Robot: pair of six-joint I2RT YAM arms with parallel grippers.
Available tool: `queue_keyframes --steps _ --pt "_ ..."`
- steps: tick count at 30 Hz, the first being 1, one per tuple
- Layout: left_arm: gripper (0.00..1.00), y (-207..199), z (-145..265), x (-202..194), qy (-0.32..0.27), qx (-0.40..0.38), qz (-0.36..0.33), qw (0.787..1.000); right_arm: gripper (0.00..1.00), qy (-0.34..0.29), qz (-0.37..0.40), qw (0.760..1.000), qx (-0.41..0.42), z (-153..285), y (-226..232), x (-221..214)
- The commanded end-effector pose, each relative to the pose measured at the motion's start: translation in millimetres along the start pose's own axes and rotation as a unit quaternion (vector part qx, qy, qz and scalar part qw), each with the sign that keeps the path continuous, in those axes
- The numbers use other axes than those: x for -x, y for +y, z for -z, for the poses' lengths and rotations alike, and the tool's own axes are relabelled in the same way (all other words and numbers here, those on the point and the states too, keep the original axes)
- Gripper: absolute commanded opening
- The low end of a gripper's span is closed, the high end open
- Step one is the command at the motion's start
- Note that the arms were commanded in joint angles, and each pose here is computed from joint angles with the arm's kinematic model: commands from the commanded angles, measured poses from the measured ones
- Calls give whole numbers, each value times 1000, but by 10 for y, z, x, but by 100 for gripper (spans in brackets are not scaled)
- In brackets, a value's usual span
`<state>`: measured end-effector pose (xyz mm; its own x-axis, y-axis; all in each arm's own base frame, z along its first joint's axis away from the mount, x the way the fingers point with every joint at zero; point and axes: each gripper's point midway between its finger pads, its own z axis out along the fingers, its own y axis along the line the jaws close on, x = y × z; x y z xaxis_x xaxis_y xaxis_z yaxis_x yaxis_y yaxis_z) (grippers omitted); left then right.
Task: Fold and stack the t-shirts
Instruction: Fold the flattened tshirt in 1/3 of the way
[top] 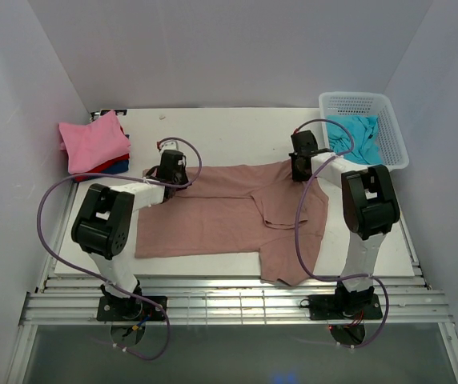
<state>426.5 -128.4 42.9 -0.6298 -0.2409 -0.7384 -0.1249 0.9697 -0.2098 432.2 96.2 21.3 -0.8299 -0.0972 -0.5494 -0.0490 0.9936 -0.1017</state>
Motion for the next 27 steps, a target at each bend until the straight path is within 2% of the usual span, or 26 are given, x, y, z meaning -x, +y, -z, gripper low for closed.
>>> queue_keyframes --steps 1,11,20,27 --pt "0 73 -131 -75 22 2 7 1000 8 38 0 999 -5 -216 -43 -215" --pt "0 72 -598 104 42 -6 21 999 8 55 -13 998 -18 -438 -226 -35" --pt "0 -96 -1021 304 56 -23 12 998 8 49 -27 998 -20 -675 -417 359" --pt "0 -200 -921 494 33 -49 4 998 8 35 -27 999 -19 -719 -488 551"
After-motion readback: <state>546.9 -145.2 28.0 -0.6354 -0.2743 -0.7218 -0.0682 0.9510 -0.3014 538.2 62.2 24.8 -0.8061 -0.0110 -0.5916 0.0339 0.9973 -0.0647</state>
